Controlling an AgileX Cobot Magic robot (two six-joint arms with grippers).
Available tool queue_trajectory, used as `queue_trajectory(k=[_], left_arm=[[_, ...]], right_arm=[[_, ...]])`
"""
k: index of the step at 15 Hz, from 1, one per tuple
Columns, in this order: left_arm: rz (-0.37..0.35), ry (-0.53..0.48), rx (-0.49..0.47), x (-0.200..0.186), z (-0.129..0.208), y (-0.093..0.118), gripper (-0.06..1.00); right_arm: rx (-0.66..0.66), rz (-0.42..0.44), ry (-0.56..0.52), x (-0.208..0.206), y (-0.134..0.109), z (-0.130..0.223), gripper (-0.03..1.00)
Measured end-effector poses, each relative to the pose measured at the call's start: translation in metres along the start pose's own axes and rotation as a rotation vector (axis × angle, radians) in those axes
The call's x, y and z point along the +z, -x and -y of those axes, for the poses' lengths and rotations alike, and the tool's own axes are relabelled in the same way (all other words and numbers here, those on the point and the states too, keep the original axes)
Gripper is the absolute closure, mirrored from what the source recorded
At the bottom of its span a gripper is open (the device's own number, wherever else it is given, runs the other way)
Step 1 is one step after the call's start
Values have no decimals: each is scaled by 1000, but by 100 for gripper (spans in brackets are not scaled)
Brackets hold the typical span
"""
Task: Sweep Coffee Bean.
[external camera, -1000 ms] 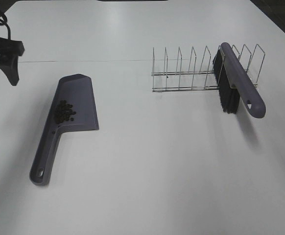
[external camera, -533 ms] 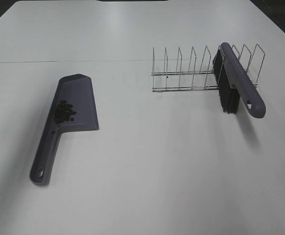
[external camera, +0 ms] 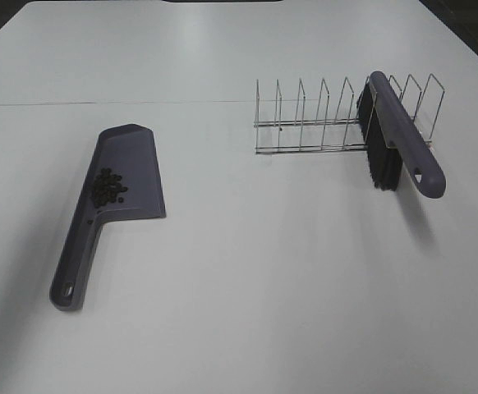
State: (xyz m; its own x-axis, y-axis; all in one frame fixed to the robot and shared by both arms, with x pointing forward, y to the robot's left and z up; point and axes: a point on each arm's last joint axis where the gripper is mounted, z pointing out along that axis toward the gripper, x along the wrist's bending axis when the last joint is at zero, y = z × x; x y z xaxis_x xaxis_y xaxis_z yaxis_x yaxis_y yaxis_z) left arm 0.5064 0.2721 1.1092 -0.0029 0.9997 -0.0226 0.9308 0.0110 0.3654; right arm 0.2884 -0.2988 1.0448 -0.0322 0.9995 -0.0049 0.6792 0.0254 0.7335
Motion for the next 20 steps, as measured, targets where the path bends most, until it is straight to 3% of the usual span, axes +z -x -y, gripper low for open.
queue_trajectory(k=[4, 8, 9, 11, 15, 20], left_arm=[[-14, 24, -3, -5, 63, -9, 15], [-58, 161, -17, -19, 126, -23, 15], [-69, 262, -42, -29, 159, -29, 15], [-78, 373, -44, -35, 187, -35, 15], [-95, 544, -49, -44, 225, -43, 15], [-87, 664, -47, -53, 249, -46, 15]], right_arm=[[2, 1, 23, -11, 2, 11, 24], [-28, 7, 4, -18, 3, 25, 24], [-29, 5, 48, -20, 4, 31, 24], [-29, 2, 103, -25, 4, 34, 24], [-25, -1, 167, -30, 5, 41, 24], [-25, -1, 180, -31, 5, 43, 24]])
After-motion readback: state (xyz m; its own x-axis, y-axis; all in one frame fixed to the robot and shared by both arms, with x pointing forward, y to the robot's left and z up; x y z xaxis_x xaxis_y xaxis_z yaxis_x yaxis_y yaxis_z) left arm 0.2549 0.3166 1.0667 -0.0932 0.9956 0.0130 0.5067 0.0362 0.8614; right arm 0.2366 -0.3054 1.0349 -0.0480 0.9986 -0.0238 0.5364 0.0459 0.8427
